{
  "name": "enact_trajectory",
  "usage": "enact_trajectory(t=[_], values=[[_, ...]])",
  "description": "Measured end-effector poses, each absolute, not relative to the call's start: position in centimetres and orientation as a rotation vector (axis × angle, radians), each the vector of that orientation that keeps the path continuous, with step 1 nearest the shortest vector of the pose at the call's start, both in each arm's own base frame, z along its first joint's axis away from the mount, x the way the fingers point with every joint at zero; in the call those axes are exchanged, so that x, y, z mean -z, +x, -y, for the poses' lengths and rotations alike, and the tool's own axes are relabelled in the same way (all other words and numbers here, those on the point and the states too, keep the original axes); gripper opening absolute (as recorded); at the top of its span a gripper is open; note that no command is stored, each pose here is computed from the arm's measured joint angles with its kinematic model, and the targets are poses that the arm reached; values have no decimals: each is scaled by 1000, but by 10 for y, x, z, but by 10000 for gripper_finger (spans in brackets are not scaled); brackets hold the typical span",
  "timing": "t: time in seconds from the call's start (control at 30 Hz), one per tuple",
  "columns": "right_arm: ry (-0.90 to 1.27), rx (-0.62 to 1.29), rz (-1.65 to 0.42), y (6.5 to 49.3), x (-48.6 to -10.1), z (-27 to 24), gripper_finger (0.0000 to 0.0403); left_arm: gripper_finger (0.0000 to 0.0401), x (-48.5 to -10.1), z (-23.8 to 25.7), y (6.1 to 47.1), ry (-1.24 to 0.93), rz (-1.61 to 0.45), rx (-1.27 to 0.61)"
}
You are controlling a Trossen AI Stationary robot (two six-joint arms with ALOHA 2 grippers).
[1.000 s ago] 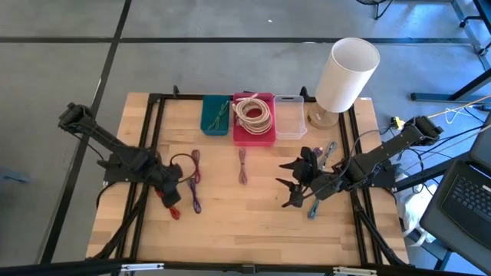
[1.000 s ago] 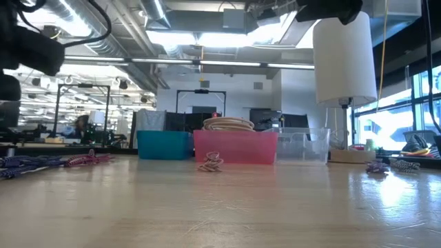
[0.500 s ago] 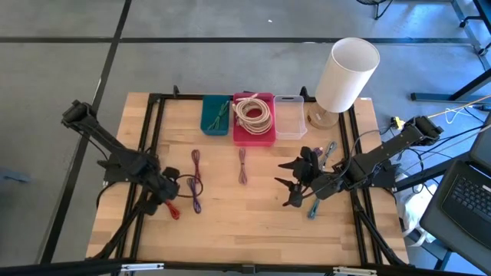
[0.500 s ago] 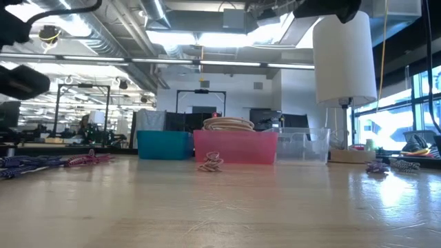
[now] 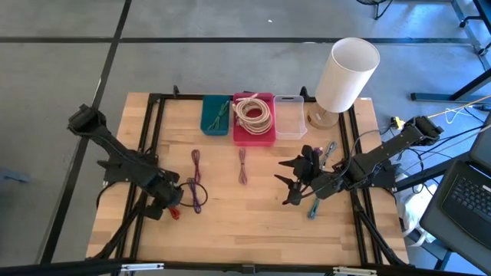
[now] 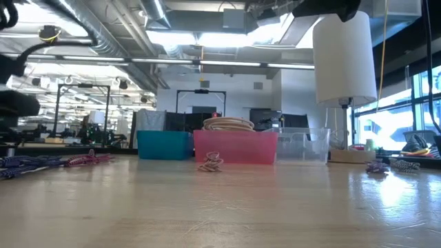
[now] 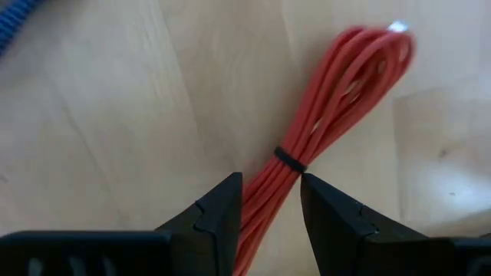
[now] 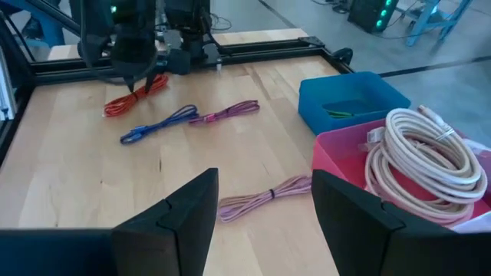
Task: Pick & Place USB Port
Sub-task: Put the orange charger cable into the blue bin
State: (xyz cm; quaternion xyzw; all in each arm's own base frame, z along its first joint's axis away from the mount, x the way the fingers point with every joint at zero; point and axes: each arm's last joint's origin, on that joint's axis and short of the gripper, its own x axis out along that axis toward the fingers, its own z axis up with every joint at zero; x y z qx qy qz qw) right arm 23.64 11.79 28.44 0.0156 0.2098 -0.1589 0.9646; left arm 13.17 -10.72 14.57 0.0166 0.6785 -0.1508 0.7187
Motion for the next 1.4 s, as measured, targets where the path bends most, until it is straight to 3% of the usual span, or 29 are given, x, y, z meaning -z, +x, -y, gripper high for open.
enact_trajectory(t=[0.47,0.57,0.7,0.87,1.1,1.4], values=[[39,317,-423,237,-285,-118,213,124,-128,110,138,87,-1586,223],[40,315,-423,237,-285,-118,213,96,-127,110,138,92,-1584,211],[47,315,-423,237,-285,-118,213,30,-127,109,138,77,-1586,174],[46,315,-423,237,-285,-118,213,30,-130,111,140,-49,-1588,39],[32,312,-426,237,-285,-118,213,26,-160,119,158,-107,-1476,-110],[24,311,-427,237,-285,-118,213,25,-228,113,202,13,-1210,-159]])
